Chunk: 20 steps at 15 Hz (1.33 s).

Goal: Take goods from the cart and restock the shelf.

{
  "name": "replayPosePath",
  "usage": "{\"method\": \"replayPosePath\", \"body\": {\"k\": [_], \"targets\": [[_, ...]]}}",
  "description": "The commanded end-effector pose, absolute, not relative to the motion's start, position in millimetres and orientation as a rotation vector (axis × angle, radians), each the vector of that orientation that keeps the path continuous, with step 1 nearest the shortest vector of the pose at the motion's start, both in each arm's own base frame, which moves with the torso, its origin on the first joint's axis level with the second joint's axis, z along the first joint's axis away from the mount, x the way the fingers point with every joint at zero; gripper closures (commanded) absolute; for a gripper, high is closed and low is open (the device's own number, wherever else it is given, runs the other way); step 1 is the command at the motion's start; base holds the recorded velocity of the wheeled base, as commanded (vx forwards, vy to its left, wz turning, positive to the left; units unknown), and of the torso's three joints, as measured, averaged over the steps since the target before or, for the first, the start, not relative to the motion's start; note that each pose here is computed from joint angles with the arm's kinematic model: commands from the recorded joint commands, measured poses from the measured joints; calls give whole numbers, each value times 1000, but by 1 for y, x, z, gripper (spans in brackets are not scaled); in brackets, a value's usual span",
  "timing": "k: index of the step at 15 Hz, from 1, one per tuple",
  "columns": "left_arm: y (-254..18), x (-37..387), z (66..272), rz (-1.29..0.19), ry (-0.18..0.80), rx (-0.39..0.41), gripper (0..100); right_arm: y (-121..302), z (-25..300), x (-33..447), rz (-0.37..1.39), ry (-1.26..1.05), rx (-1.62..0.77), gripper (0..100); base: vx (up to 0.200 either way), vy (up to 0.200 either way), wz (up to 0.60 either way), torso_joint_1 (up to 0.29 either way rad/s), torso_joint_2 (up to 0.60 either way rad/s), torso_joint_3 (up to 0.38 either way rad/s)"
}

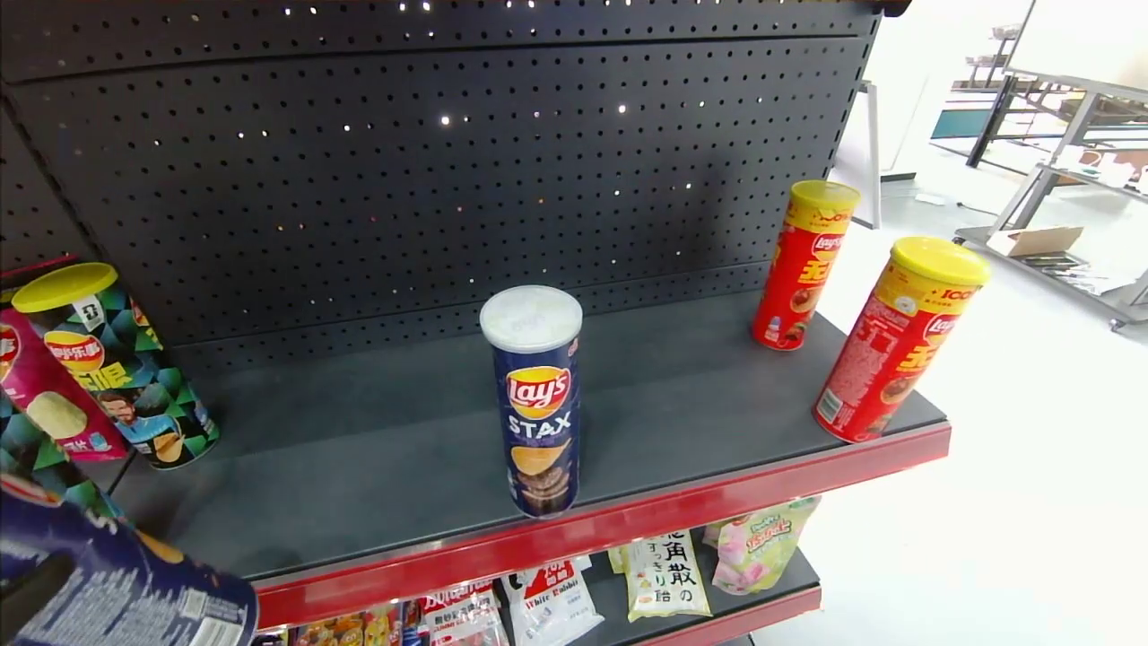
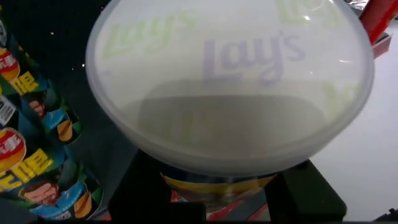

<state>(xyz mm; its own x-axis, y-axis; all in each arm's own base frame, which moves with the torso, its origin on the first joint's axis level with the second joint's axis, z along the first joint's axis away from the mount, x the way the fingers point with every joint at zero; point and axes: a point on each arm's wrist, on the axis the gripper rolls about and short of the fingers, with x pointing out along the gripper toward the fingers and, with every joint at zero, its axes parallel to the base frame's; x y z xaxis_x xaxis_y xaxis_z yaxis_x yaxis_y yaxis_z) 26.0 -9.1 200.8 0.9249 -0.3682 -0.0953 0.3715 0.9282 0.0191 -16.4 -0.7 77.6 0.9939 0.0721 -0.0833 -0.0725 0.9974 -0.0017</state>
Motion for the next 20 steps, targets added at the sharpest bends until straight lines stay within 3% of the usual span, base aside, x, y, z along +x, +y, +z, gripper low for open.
{"method": "replayPosePath", "body": {"k": [1, 6, 12, 18, 20], "targets": [[-19, 82, 200, -389, 204, 33, 100, -1, 78, -16, 74, 86, -5, 0, 0, 0, 0, 0, 0, 0], [-27, 115, 200, -412, 222, 33, 100, -1, 78, -16, 74, 86, -5, 0, 0, 0, 0, 0, 0, 0], [-50, 181, 229, -469, 192, 29, 100, -1, 78, -16, 74, 86, -5, 0, 0, 0, 0, 0, 0, 0], [-87, 255, 225, -531, 207, 34, 100, -1, 78, -16, 74, 86, -5, 0, 0, 0, 0, 0, 0, 0], [-115, 283, 220, -528, 216, 42, 100, -1, 78, -16, 74, 86, -5, 0, 0, 0, 0, 0, 0, 0]]}}
